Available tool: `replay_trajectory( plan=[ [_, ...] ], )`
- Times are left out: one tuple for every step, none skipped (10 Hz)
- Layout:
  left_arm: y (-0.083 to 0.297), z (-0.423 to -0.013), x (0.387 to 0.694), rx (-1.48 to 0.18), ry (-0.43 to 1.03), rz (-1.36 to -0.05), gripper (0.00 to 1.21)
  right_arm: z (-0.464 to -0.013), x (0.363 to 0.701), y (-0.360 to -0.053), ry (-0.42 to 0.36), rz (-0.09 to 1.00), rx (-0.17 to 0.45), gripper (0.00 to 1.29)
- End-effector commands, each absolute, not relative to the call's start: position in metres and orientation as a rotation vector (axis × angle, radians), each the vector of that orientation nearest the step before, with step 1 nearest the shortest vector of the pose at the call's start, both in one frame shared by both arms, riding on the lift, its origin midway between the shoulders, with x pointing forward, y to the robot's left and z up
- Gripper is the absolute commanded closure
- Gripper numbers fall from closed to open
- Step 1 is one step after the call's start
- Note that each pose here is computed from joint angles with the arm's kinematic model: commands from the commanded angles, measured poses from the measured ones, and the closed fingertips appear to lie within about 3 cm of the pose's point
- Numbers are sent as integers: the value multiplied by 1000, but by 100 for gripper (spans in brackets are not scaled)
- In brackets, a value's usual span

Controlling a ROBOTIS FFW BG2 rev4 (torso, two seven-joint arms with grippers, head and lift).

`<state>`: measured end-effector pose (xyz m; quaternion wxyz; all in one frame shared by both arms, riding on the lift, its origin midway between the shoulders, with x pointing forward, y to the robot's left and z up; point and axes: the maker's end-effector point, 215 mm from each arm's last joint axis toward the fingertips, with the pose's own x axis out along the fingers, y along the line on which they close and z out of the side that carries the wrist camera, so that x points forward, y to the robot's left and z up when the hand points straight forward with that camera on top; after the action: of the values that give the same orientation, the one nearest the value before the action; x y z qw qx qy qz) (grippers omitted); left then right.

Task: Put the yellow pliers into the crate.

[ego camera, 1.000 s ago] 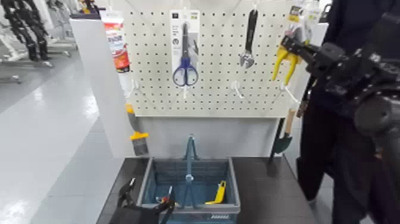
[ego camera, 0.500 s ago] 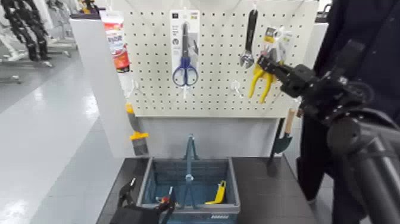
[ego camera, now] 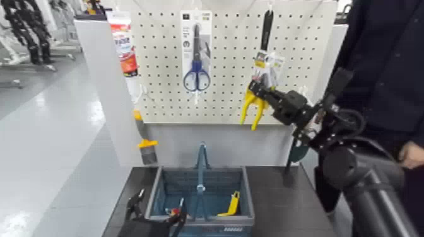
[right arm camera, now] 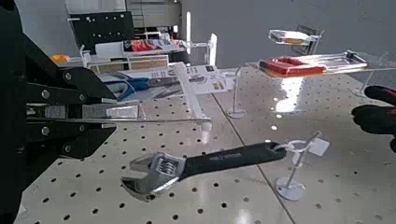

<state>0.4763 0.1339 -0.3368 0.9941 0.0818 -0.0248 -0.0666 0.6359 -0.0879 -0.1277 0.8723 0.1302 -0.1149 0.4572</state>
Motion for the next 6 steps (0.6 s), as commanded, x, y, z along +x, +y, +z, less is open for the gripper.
replay_trajectory(
  plan=[
    [132, -337, 476, 165, -50, -135, 28, -163, 626, -71, -179, 974, 321, 110],
    [132, -337, 476, 163, -50, -135, 28, -178, 622, -64, -152, 982, 338, 110],
    [131, -337, 475, 164, -50, -137, 28, -197, 617, -55, -117, 995, 353, 110],
    [131, -336, 475, 165, -53, -137, 28, -216, 613, -48, -84, 1002, 374, 110],
    [132, -336, 475, 165, -53, -136, 28, -233, 609, -43, -53, 1008, 386, 110],
    [131, -336, 475, 164, -54, -137, 28, -249, 606, -40, -24, 1013, 393, 110]
  ],
)
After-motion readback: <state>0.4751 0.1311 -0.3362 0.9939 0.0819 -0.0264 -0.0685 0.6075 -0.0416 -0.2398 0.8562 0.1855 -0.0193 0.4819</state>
